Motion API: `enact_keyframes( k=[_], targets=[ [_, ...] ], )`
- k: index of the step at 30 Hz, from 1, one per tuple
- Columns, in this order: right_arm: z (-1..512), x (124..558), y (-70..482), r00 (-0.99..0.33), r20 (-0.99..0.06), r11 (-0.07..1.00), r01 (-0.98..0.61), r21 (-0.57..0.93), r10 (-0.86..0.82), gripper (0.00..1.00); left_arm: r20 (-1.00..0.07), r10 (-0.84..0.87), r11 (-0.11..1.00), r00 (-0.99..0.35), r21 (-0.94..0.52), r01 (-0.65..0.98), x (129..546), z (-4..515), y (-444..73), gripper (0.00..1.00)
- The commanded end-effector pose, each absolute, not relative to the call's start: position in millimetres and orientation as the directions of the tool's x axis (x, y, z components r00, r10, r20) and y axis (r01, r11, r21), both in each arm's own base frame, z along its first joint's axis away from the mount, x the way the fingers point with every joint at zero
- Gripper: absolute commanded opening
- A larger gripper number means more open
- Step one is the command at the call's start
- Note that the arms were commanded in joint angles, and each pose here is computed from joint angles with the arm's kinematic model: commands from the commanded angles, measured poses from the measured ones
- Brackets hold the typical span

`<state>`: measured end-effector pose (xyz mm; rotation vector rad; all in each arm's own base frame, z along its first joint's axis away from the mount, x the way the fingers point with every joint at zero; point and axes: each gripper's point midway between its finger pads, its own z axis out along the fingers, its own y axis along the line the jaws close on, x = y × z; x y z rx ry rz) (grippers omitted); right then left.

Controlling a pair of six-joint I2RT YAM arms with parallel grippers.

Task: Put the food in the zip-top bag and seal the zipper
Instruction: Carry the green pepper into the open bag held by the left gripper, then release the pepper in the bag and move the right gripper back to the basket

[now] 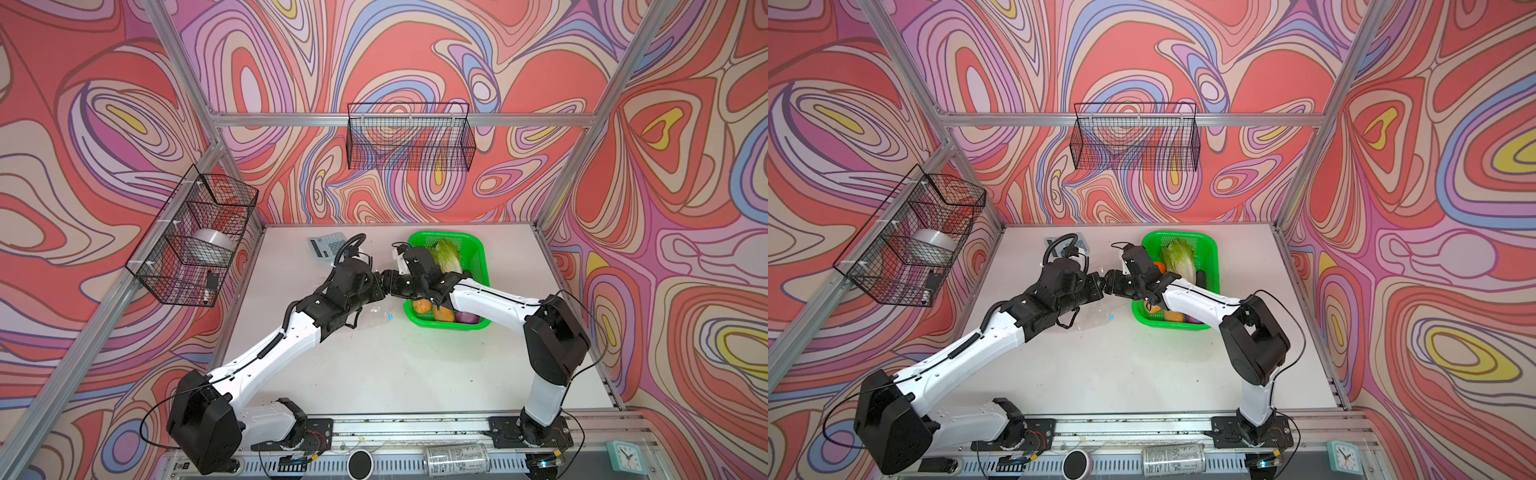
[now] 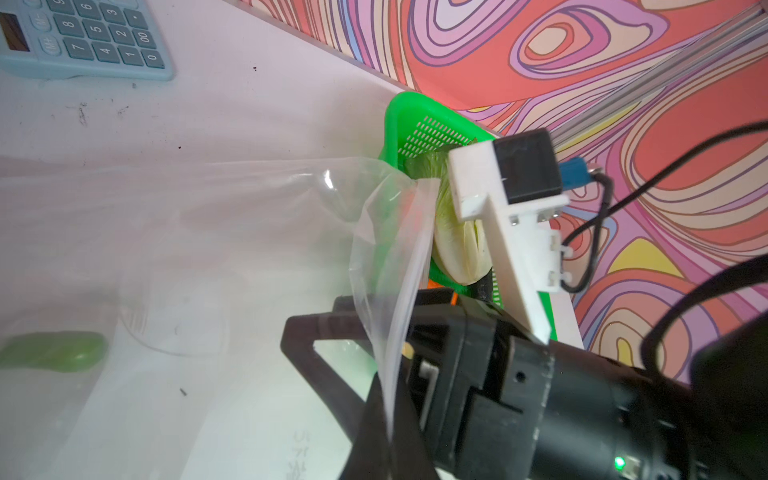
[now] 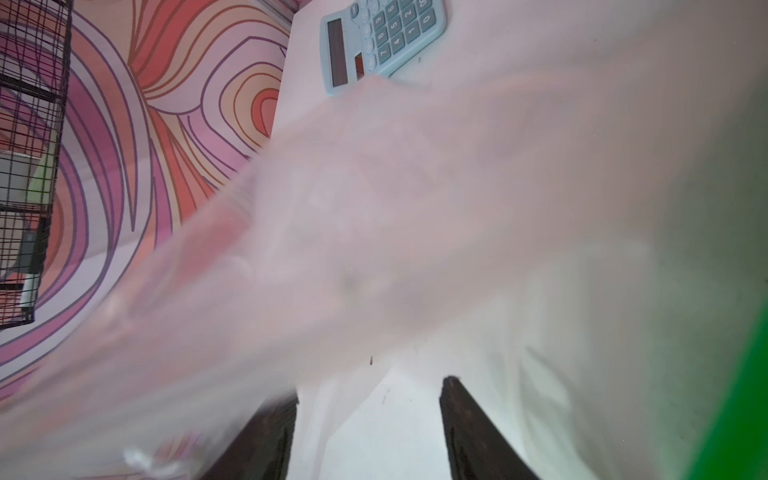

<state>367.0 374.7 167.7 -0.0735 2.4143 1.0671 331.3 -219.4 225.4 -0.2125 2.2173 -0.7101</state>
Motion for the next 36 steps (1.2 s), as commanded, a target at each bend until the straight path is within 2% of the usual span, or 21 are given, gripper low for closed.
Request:
enact_keyframes(
  k=[1, 4, 7, 11, 19, 25, 31, 36],
  targets=[
    [185, 372, 344, -0.839, -0.527, 0.776, -0.242, 0.583, 0.134, 0.59, -0.685, -0.356, 0.849, -0.636, -0.521, 0.087, 332, 246, -211, 0.0],
    [191, 372, 334, -0.831, -0.541, 0.787, -0.249, 0.565, 0.125, 0.6, -0.712, -0.351, 0.86, -0.609, -0.502, 0.091, 333, 252, -206, 0.0],
    [213, 370, 332, -0.822, -0.552, 0.736, -0.289, 0.612, 0.136, 0.59, -0.712, -0.336, 0.87, -0.617, -0.485, 0.086, 334, 248, -205, 0.0],
    [224, 372, 301, -0.811, -0.563, 0.774, -0.251, 0.581, 0.159, 0.63, -0.701, -0.329, 0.874, -0.633, -0.48, 0.077, 333, 238, -206, 0.0],
    [180, 385, 233, -0.846, -0.495, 0.879, -0.07, 0.471, 0.198, 0.72, -0.702, -0.33, 0.875, -0.632, -0.478, 0.074, 332, 232, -205, 0.0],
    [151, 415, 227, -0.842, -0.479, 0.914, 0.041, 0.404, 0.25, 0.78, -0.702, -0.327, 0.876, -0.633, -0.477, 0.076, 333, 230, -206, 0.0],
    [119, 445, 235, -0.831, -0.44, 0.899, 0.148, 0.413, 0.339, 0.85, -0.707, -0.322, 0.884, -0.63, -0.463, 0.068, 331, 226, -201, 0.0],
    [105, 463, 228, -0.793, -0.47, 0.901, 0.216, 0.376, 0.386, 0.83, -0.712, -0.318, 0.887, -0.626, -0.457, 0.07, 329, 225, -198, 0.0]
  ],
)
